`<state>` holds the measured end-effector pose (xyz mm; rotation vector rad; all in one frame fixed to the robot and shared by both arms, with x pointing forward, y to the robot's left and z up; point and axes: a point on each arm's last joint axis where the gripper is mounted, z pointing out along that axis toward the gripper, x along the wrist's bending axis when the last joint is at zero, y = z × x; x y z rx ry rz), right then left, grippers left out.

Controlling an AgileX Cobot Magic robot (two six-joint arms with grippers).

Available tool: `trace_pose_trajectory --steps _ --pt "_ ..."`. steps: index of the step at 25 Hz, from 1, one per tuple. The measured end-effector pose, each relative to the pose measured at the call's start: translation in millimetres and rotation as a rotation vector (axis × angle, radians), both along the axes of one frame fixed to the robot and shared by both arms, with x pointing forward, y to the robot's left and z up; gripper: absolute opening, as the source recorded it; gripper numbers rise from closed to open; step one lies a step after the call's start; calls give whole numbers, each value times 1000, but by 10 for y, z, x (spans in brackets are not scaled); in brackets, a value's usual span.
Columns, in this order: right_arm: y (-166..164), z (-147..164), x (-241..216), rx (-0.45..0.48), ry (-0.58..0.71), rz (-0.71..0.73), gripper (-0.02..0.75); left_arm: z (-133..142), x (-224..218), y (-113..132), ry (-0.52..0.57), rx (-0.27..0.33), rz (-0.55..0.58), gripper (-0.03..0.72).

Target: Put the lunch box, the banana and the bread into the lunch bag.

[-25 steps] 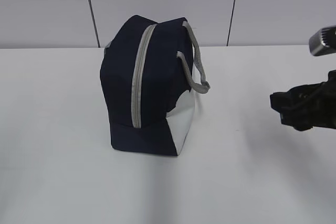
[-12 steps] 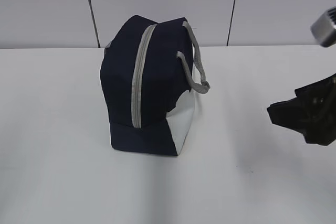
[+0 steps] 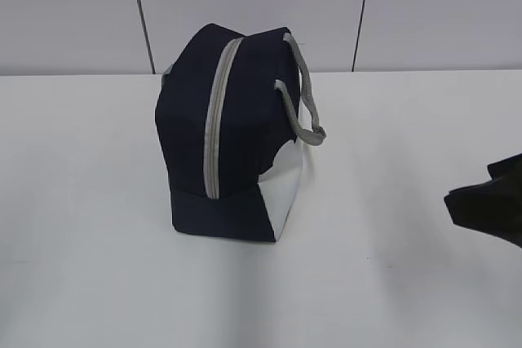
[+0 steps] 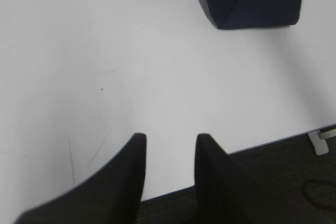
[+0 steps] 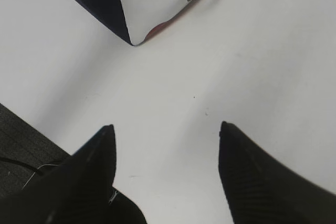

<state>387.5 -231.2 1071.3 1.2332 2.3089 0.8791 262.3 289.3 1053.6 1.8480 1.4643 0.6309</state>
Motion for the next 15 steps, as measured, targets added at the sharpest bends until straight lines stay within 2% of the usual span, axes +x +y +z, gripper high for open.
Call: trace_pose_trajectory --steps 7,15 --pt "-305 153 -378 15 2 -137 456 -1 0 0 0 -1 1 242" --pt "-530 277 -1033 39 -119 -306 457 -3 1 0 1 0 1 239"
